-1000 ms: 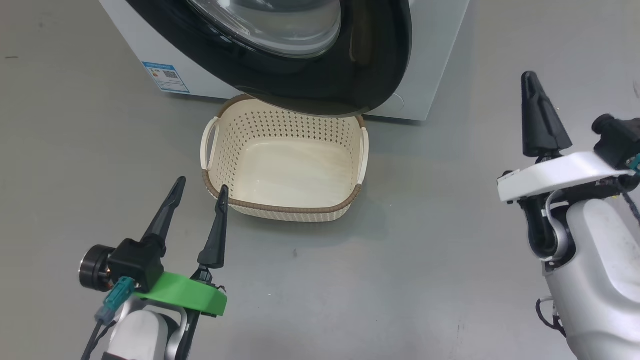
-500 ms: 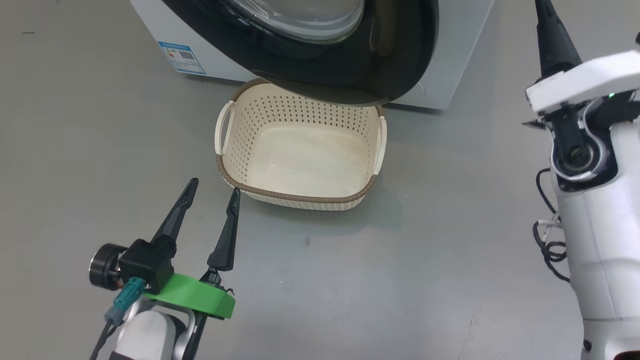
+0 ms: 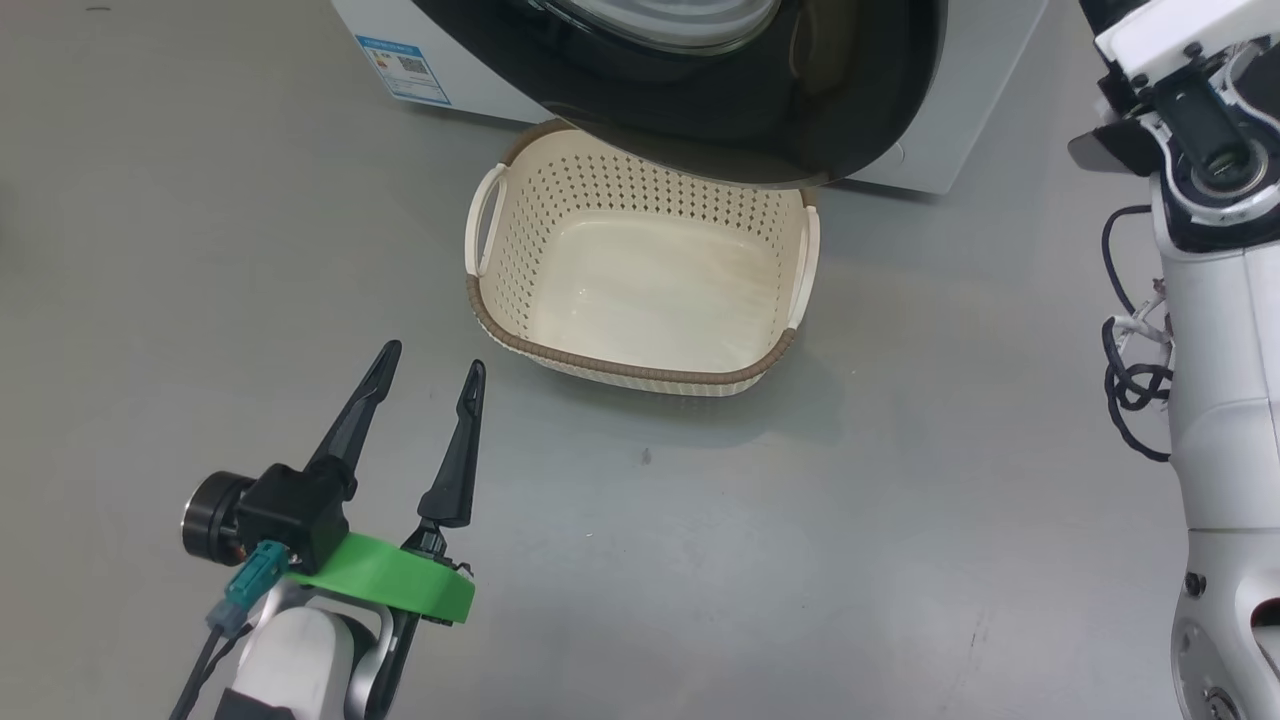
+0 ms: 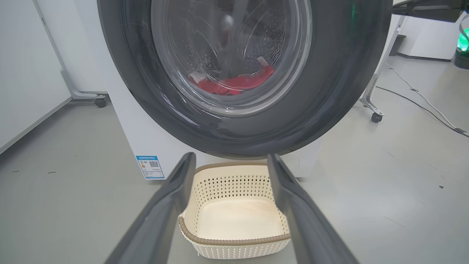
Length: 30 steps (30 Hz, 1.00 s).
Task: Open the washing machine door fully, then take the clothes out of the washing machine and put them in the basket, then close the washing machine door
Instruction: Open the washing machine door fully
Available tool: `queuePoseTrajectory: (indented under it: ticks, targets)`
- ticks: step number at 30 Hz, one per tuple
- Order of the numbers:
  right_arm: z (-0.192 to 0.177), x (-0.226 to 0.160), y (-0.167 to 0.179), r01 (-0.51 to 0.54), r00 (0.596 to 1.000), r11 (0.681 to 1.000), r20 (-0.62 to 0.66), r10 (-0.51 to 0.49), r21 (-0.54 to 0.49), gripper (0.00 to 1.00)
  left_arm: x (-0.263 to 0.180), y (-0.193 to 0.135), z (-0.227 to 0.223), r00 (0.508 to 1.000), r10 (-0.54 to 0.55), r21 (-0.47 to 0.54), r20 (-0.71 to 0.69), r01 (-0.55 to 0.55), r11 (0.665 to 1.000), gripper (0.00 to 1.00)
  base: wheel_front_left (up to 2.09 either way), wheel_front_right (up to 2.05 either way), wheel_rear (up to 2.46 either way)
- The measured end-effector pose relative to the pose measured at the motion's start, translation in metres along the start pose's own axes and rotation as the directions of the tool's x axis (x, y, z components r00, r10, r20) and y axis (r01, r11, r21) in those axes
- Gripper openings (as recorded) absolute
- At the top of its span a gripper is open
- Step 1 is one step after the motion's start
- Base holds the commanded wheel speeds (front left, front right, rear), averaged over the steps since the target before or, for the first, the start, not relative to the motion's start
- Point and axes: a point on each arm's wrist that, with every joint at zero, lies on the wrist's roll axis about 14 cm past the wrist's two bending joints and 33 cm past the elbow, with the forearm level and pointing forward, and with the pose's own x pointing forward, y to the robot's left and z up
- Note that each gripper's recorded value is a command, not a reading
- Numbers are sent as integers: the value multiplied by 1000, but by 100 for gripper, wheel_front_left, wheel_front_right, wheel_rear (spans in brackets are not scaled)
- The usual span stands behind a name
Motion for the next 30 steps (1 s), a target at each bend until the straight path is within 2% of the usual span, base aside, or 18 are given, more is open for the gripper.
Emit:
queuePoseTrajectory:
  ticks: [9, 15, 30]
  targets:
    - [-19, 18, 0, 23, 989, 993, -150, -5, 117, 0, 0, 4, -3, 1000, 12, -1, -10, -12, 1000, 100, 0, 0, 0]
    - [-32, 25, 10, 8, 973, 983, -228, 35, 185, 0, 0, 8, 0, 1000, 23, 3, -4, -23, 1000, 100, 0, 0, 0]
    - [-50, 26, 11, 45, 935, 961, -349, 55, 274, 0, -3, 11, 3, 999, 34, 6, 2, -34, 999, 100, 0, 0, 0]
